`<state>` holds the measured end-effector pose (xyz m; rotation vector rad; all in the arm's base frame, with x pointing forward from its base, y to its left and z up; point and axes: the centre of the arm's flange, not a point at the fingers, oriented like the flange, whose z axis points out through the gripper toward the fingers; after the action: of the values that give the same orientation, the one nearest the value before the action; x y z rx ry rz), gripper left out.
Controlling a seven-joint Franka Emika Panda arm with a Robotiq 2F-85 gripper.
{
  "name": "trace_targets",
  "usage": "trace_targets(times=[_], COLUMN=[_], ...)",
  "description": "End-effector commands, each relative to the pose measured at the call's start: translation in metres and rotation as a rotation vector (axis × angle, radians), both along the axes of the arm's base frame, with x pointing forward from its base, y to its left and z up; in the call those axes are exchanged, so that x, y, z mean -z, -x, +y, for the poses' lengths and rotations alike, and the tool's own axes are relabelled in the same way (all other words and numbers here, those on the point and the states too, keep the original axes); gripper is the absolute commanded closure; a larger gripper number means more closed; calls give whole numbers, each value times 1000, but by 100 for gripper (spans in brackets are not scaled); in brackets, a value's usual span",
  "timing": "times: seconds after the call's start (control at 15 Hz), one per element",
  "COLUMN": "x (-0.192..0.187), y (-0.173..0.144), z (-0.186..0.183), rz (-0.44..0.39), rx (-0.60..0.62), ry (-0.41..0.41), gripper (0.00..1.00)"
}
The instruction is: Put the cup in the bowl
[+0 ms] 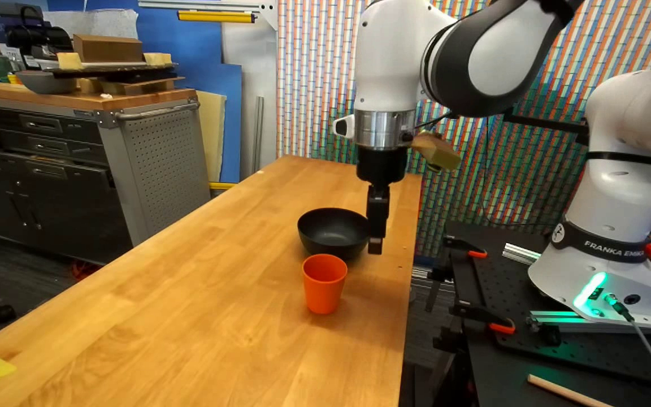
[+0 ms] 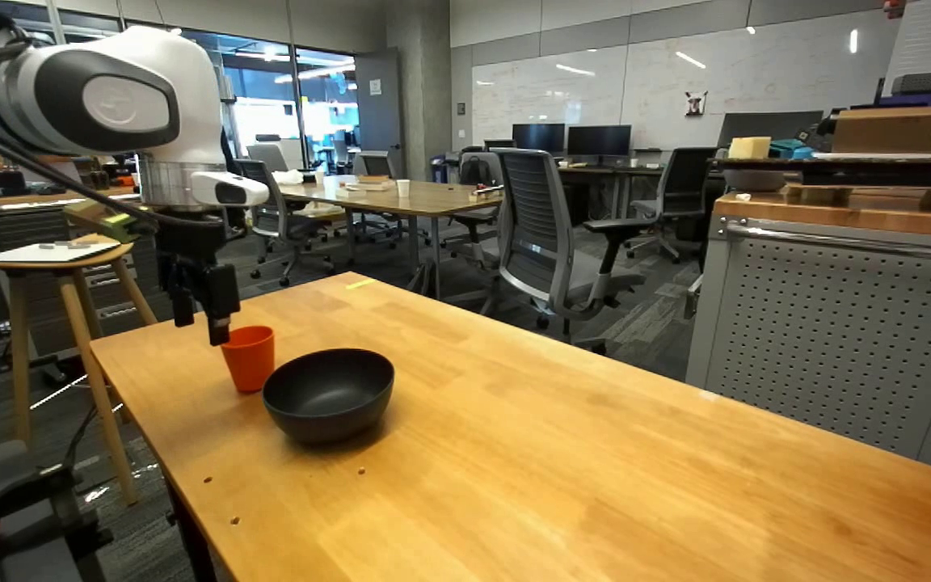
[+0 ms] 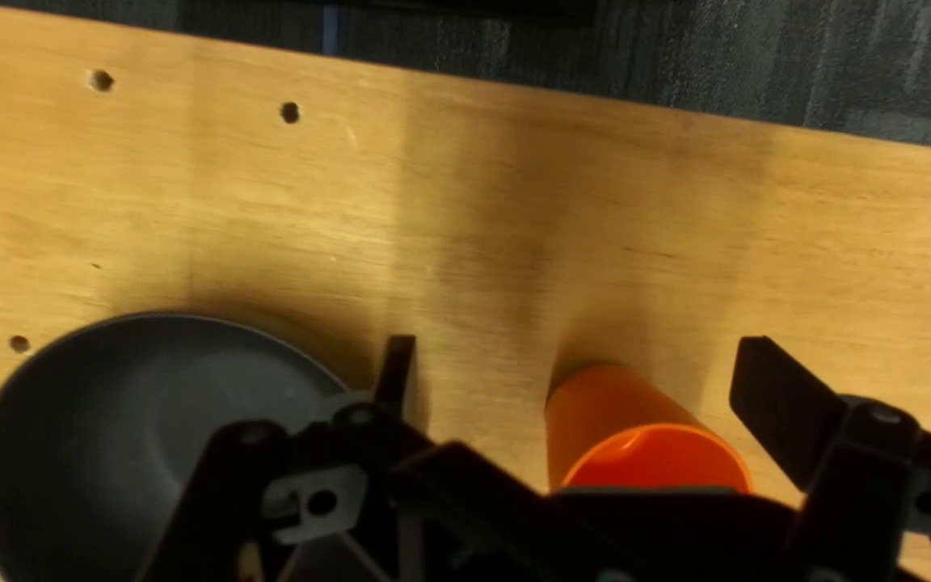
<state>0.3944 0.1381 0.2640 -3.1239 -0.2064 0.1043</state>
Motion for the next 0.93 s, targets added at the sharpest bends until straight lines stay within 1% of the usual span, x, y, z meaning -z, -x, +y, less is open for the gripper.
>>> trace_targets(times=[0.0, 0.27, 0.4, 0.67, 0.87], x=[25, 32, 40, 65, 83], y=[-36, -62, -69, -79, -81], z=[47, 77, 85, 80, 73], rz=[-57, -159, -181, -163, -136], rx=[-9, -64, -89, -83, -76], ry=[21, 94, 134, 187, 209], gripper=[0, 0, 0, 0, 0])
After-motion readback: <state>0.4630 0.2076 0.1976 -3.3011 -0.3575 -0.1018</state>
